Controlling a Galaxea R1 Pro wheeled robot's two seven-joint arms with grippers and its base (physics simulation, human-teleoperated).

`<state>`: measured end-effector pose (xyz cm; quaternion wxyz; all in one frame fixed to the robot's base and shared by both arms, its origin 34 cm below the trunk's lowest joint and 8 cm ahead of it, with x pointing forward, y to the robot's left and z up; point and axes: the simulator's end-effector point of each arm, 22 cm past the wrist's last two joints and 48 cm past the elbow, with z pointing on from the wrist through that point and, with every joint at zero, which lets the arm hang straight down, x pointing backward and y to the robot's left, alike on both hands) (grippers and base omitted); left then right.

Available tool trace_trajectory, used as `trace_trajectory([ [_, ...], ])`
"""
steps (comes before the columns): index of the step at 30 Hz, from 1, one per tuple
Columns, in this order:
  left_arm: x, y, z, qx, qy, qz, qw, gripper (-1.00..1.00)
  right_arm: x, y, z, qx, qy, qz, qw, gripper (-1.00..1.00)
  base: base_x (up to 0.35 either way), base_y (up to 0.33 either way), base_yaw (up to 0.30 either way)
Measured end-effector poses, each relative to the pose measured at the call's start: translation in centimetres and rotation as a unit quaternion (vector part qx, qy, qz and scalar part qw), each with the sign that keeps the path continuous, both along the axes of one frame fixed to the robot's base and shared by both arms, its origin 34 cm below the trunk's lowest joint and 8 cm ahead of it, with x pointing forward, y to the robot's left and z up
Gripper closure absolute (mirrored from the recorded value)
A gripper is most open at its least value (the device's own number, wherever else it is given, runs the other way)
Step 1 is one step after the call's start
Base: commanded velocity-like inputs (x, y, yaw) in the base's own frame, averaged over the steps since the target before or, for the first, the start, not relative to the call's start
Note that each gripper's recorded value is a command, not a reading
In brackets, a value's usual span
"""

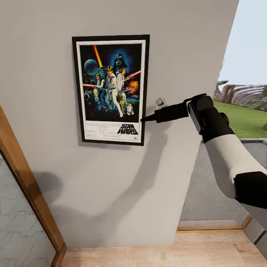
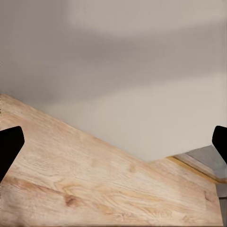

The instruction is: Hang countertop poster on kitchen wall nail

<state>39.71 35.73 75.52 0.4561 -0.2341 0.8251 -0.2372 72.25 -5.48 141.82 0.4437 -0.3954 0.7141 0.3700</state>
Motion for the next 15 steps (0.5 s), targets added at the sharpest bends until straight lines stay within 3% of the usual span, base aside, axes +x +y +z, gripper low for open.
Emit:
trace_trajectory([
  [15,-0.02,0.0,0.02,0.0,0.0,0.0,1.0,-1.0,-0.06,0.01,0.03,0.0,0.0,0.0,1.0,1.0,-0.036,0.001,0.0],
])
